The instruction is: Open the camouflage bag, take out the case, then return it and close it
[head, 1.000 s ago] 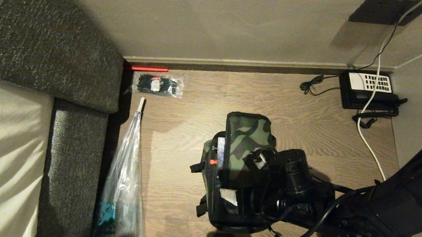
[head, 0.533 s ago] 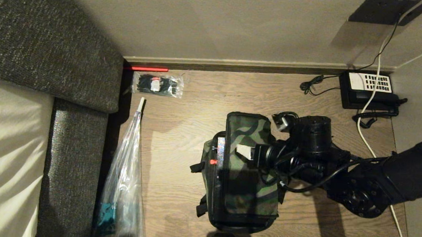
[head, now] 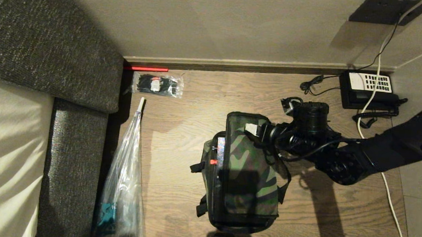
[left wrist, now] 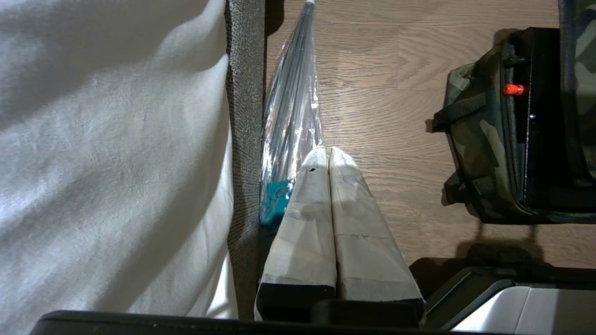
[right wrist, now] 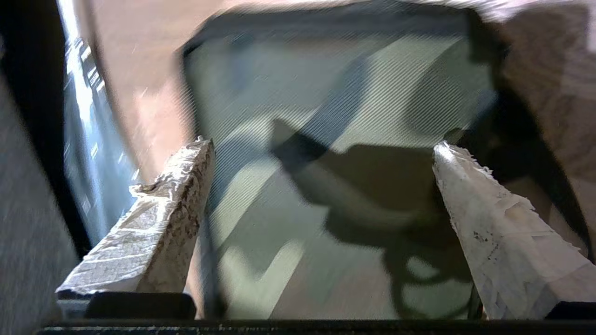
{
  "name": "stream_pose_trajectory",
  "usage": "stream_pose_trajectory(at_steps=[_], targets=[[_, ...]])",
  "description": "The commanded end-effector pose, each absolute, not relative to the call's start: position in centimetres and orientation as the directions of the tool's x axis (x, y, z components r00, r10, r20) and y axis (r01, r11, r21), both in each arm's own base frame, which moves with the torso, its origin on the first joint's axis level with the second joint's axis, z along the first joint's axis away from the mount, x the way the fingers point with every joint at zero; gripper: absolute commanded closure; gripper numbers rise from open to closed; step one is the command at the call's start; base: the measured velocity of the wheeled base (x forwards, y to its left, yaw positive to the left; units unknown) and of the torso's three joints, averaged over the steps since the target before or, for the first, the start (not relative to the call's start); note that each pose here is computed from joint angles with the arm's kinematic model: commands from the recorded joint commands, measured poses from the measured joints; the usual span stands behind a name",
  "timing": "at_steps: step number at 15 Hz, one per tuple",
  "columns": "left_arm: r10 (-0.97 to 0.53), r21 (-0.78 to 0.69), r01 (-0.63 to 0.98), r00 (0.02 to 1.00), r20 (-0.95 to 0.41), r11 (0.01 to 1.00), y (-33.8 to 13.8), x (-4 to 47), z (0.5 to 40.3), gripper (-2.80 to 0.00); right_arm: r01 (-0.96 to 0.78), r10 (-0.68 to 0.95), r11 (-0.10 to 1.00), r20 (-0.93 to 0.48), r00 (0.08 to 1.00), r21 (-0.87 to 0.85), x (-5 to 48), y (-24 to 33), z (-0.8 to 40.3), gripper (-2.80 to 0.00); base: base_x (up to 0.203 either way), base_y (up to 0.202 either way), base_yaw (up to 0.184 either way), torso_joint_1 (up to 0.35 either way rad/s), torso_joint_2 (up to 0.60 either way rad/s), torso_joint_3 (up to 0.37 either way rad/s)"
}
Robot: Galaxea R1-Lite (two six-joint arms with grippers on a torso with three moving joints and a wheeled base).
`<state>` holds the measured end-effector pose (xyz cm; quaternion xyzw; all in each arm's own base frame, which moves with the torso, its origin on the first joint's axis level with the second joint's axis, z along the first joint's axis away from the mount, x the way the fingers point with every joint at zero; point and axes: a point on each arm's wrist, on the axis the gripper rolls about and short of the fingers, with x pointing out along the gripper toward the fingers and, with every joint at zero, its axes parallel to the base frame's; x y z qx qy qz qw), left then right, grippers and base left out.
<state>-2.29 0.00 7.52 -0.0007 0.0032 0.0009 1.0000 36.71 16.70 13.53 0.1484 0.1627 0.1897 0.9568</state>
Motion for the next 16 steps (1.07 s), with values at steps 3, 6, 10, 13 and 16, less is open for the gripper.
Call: stream_pose_trajectory(at_steps=[3,6,10,13,16], targets=[[0.003,-0.002,-0.003,1.000,-0.003,1.000,0.0,-2.3,7.5,0.00,-0.250,0.355,0.896,-0.256,0.899,0.367,40.3,15.4,11.9,-2.80,0.000,0.000,0.000,0.000,0.00,0.000],[0.002,-0.002,-0.002,1.000,-0.004,1.000,0.0,-2.3,7.5,0.00,-0.211,0.315,0.912,-0.272,0.909,0.352,41.4,14.1,11.0,-2.80,0.000,0.000,0.000,0.000,0.00,0.000],[0.002,-0.002,-0.002,1.000,-0.003,1.000,0.0,-2.3,7.5,0.00,-0.203,0.317,0.901,-0.262,0.911,0.384,42.3,14.5,10.9,-2.80,0.000,0.000,0.000,0.000,0.00,0.000],[0.002,-0.002,-0.002,1.000,-0.003,1.000,0.0,-2.3,7.5,0.00,-0.220,0.362,0.860,-0.247,0.899,0.460,42.1,15.4,11.7,-2.80,0.000,0.000,0.000,0.000,0.00,0.000],[0.002,-0.002,-0.002,1.000,-0.003,1.000,0.0,-2.3,7.5,0.00,-0.252,0.394,0.844,-0.230,0.890,0.474,41.6,16.1,12.6,0.00,0.000,0.000,0.000,0.000,0.00,0.000]])
